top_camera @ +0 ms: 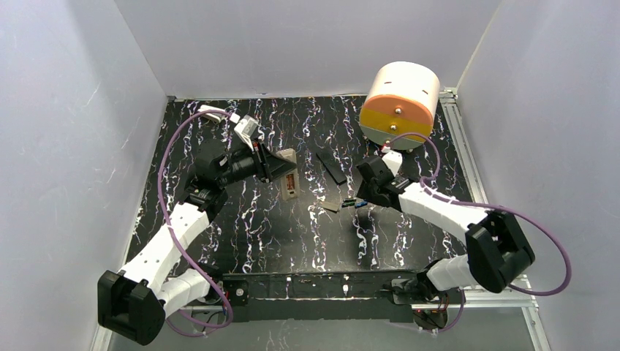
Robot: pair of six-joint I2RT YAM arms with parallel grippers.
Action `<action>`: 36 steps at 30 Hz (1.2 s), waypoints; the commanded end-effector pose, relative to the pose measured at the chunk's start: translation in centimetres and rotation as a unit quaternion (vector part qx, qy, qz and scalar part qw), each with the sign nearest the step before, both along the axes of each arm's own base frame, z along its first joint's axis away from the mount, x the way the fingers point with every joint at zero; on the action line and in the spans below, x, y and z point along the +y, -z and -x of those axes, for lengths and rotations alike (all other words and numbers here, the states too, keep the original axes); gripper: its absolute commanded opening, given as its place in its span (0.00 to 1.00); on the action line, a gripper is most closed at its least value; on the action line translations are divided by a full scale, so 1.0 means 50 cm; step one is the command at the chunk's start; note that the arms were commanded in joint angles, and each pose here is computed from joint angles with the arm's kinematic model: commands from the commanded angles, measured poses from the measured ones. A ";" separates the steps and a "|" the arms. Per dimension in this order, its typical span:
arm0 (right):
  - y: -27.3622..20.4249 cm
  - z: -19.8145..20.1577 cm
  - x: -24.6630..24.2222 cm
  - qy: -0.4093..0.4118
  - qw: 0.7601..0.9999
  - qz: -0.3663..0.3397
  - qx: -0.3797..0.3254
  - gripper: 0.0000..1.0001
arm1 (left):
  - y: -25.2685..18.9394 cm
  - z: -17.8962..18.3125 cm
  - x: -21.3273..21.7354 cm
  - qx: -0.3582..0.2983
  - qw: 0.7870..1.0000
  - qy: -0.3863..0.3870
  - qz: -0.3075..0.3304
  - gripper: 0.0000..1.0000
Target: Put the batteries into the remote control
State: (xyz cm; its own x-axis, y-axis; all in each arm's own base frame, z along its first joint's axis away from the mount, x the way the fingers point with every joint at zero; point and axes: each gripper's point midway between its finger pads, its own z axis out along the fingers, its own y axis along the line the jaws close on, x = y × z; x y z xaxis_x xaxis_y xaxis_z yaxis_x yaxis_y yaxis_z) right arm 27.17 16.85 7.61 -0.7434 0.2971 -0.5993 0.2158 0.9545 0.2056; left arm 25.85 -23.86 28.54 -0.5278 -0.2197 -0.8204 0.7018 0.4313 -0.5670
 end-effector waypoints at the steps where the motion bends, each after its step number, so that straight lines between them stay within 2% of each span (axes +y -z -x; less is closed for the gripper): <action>1: 0.028 -0.018 -0.026 0.071 0.997 -0.009 0.013 0.48 | 0.000 0.018 0.009 -0.018 1.000 0.005 -0.008 0.00; 9: 0.053 -0.037 -0.008 0.081 0.996 -0.021 0.028 0.43 | 0.025 0.020 0.014 -0.007 1.000 0.002 -0.022 0.00; 19: 0.092 -0.027 0.005 0.091 0.993 -0.024 0.068 0.43 | 0.046 0.011 0.013 0.008 0.999 -0.001 -0.034 0.00; 24: 0.104 -0.023 0.003 0.092 0.992 -0.011 0.085 0.35 | 0.049 0.009 0.017 0.007 0.999 -0.007 -0.037 0.00; 29: 0.102 -0.017 -0.012 0.061 0.993 0.028 0.092 0.25 | 0.052 0.009 0.022 0.007 0.999 -0.014 -0.043 0.00; 36: 0.105 0.001 -0.015 -0.050 0.988 0.080 0.122 0.19 | 0.055 0.008 0.024 0.009 0.999 -0.017 -0.046 0.00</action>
